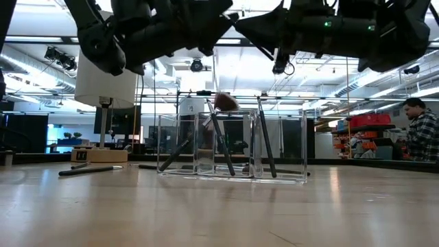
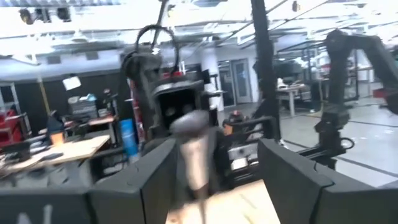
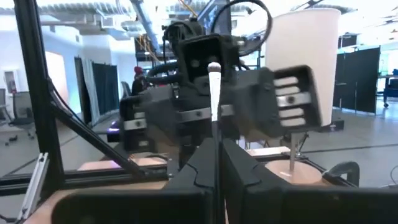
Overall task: Put items in baskets/containers
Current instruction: Put the black eyeshadow brush into the transparent organizer
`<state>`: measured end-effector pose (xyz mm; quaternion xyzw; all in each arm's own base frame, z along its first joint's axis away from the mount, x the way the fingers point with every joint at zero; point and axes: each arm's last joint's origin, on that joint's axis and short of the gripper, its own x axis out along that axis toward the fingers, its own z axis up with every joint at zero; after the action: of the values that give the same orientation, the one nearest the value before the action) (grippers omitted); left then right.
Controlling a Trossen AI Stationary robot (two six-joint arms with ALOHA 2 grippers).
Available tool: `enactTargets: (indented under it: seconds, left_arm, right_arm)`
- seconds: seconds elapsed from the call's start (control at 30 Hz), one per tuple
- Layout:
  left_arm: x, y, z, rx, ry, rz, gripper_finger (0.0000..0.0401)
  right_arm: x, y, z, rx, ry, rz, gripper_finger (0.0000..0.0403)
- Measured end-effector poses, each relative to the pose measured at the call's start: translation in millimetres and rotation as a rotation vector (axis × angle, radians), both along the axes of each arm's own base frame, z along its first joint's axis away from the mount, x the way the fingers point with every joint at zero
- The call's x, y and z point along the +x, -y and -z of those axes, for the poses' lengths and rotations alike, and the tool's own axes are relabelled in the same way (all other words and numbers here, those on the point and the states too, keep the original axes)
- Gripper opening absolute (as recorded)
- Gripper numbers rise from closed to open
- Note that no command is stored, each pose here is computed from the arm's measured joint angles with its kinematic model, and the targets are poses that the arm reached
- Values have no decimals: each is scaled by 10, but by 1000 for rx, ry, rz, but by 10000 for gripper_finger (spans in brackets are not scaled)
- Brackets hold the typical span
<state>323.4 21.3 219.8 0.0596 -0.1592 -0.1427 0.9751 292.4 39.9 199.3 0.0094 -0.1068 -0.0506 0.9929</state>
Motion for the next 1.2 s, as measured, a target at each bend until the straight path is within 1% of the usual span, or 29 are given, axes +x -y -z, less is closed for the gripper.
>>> enactTargets:
  seconds: [0.1,0.2,0.43,0.57,0.6,0.7,0.77,0.83,1.0,1.1,1.2]
  left_arm:
    - [7,48,-8,24,12,7,213]
    - [8,65,-6,28,11,10,182]
    - [7,67,-5,26,6,28,89]
    - [-3,62,-14,3,-38,57,22]
    - [-12,63,-30,2,-56,56,16]
    - [-60,65,-86,5,-137,40,18]
    - [-133,77,-174,24,-184,28,18]
    - [-224,72,-266,46,-235,2,15]
    - [-504,24,-419,53,-396,-48,17]
    - [-625,16,-432,41,-485,-48,19]
    - [-661,18,-374,33,-564,-44,15]
  right_arm:
    - [1,-3,3,0,0,-4,8]
    - [-1,-12,2,0,0,-7,8]
    - [-1,-21,7,2,-4,-17,9]
    - [4,-24,28,1,-28,-22,12]
    - [3,-24,32,6,-38,-23,15]
    - [-6,-19,27,25,-80,-19,30]
    - [-26,-3,29,28,-117,7,45]
    - [-47,12,19,25,-155,33,60]
    - [-104,42,-2,27,-232,126,87]
    - [-109,54,-1,27,-240,152,94]
    - [-109,55,2,23,-244,151,95]
